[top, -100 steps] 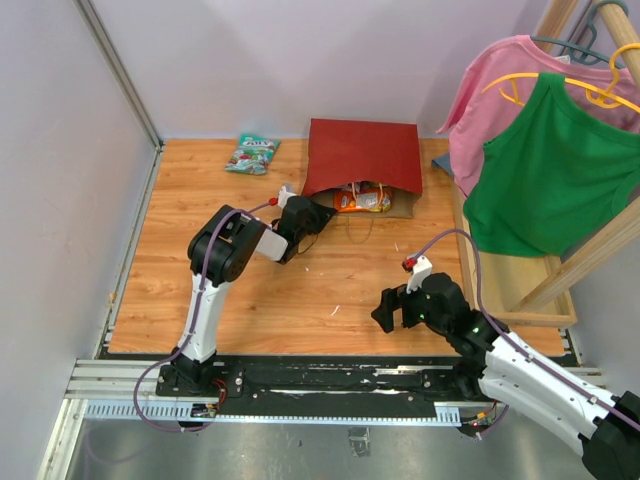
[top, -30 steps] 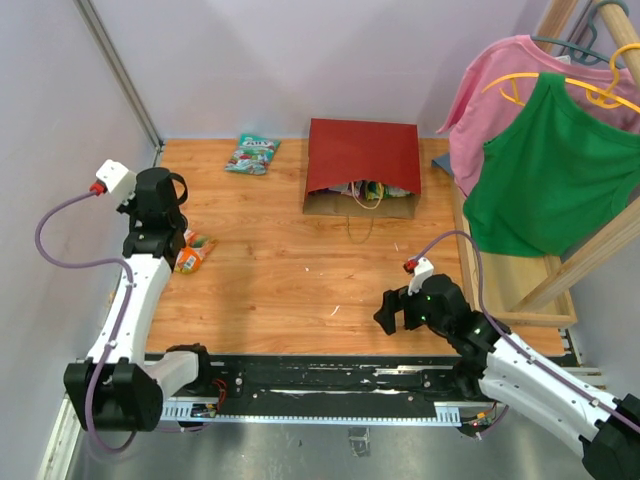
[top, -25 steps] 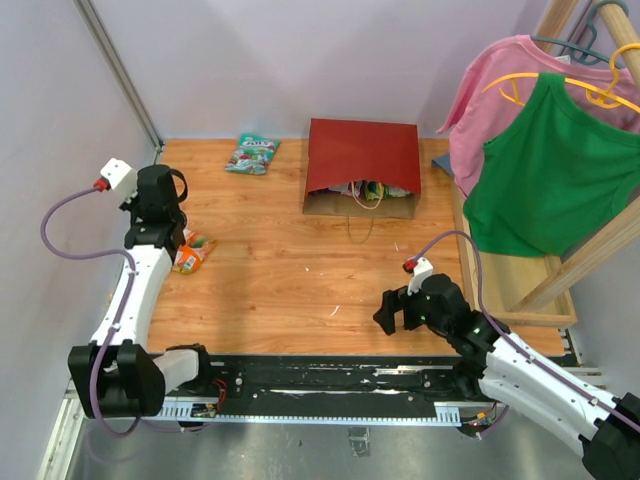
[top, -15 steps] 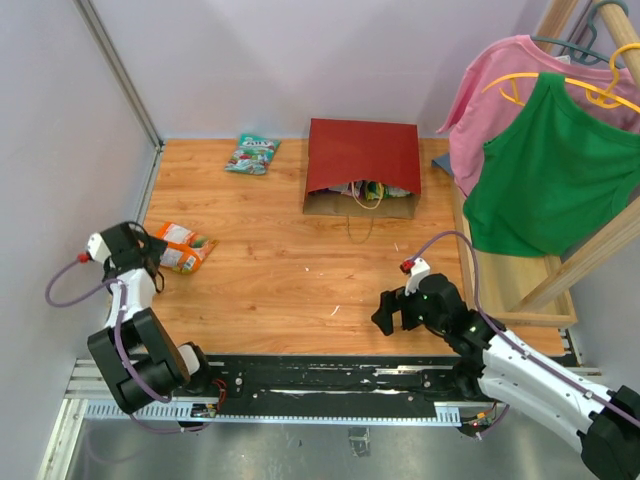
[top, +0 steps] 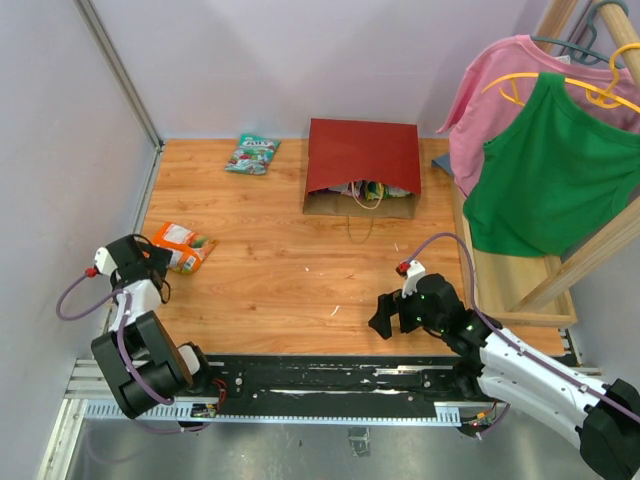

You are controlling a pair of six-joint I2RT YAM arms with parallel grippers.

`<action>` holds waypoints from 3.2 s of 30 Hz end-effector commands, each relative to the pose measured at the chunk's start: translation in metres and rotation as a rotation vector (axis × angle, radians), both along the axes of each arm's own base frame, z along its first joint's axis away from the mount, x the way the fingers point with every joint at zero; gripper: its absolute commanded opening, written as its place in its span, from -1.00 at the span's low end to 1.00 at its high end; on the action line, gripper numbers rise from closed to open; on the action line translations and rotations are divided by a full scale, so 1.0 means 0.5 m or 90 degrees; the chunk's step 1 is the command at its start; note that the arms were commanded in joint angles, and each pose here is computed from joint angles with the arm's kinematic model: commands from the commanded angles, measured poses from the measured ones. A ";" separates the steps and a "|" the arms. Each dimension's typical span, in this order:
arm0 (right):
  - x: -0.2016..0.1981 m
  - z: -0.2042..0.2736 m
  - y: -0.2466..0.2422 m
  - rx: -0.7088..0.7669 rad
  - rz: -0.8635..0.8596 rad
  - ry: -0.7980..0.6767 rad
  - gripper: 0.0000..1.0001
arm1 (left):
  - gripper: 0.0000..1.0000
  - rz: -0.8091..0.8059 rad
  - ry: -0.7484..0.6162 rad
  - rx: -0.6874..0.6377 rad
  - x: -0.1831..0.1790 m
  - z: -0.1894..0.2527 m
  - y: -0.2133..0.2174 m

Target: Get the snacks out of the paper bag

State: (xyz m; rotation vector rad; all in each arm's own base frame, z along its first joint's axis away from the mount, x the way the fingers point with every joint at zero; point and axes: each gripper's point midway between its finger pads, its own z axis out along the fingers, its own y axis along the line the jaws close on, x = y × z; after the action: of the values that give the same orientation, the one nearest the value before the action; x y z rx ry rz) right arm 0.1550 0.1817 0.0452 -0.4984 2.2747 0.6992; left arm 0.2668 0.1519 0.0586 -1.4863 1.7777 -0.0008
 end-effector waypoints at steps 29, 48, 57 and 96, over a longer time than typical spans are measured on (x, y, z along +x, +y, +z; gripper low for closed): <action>0.011 -0.010 -0.002 0.001 -0.017 0.005 0.97 | -0.99 -0.077 -0.070 -0.056 0.138 -0.050 0.012; 0.003 0.004 0.005 0.028 0.000 -0.011 0.97 | -0.99 0.219 -0.018 0.290 0.003 0.324 0.104; -0.005 0.012 0.000 0.036 -0.004 -0.013 0.97 | -0.99 0.218 0.220 0.455 0.089 0.249 -0.010; -0.012 0.002 0.008 0.043 0.010 0.002 0.97 | -0.87 -0.194 0.641 0.684 0.417 0.043 -0.207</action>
State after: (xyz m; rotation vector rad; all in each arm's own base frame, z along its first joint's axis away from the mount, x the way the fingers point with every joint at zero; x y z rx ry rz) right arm 0.1460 0.1854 0.0474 -0.4954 2.2528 0.7738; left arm 0.4545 0.0614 0.0868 -0.4343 1.8857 1.6236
